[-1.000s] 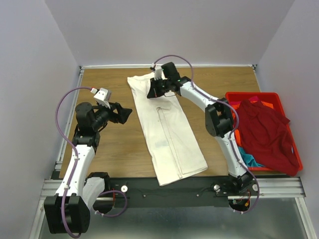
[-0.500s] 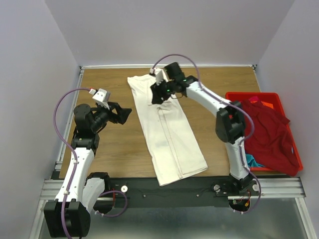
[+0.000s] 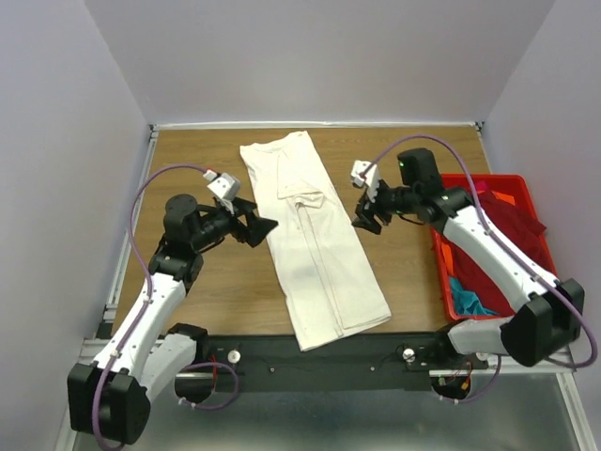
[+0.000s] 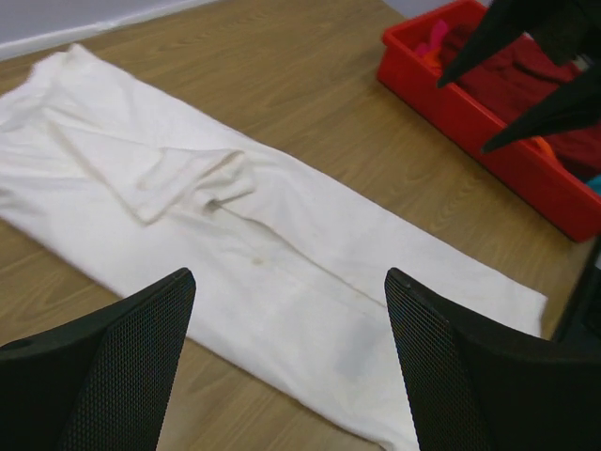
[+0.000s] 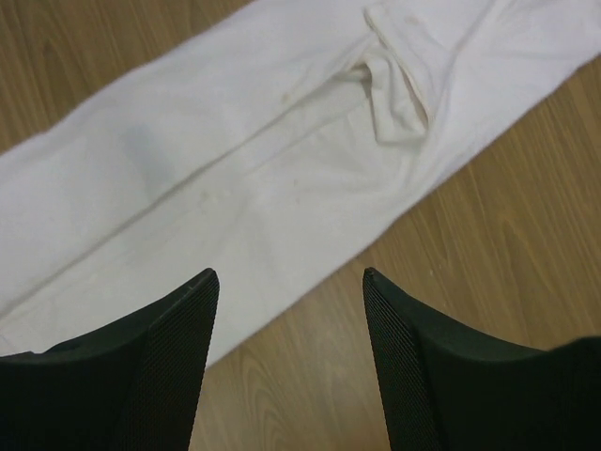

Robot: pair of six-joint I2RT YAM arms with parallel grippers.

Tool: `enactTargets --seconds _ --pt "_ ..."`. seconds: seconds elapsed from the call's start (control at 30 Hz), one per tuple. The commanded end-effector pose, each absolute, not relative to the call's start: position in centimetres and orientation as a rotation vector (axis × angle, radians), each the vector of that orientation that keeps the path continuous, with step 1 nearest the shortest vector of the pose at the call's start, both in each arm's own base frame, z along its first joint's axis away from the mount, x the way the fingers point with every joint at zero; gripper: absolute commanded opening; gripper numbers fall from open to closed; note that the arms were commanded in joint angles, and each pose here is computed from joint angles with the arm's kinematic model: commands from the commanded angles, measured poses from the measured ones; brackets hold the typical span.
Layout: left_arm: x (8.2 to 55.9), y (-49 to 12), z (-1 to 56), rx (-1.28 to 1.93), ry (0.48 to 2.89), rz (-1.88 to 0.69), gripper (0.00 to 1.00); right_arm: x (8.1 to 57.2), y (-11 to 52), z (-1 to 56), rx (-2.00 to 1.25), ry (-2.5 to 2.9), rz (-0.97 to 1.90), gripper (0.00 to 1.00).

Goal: Fold and stack the t-shirts
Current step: Fold the tshirt

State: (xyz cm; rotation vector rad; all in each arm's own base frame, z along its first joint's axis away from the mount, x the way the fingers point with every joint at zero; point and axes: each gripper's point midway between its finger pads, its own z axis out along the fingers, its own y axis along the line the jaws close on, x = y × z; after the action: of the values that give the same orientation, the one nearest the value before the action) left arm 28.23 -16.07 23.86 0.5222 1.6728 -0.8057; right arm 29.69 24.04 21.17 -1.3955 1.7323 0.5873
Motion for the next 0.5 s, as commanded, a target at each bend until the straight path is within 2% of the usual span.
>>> enactTargets --seconds 0.0,0.13,0.2,0.37,0.47 --pt "25.7 -19.6 25.7 0.615 1.659 -0.872 0.89 26.7 19.5 16.6 -1.494 1.810 0.507 0.70" --pt "22.9 -22.8 24.9 0.659 1.767 -0.941 0.88 23.1 18.0 13.7 -1.560 1.823 0.527 0.71" --pt "21.3 -23.9 23.7 0.659 1.870 -0.987 0.88 21.9 17.6 12.5 -1.604 1.831 0.555 0.79" --pt "14.7 -27.2 19.2 0.754 2.098 -1.076 0.83 17.0 16.2 9.4 -1.912 1.634 0.630 0.80" --pt "10.5 -28.3 16.7 0.810 2.191 -1.123 0.81 15.9 15.4 8.1 -2.013 1.537 0.601 0.82"
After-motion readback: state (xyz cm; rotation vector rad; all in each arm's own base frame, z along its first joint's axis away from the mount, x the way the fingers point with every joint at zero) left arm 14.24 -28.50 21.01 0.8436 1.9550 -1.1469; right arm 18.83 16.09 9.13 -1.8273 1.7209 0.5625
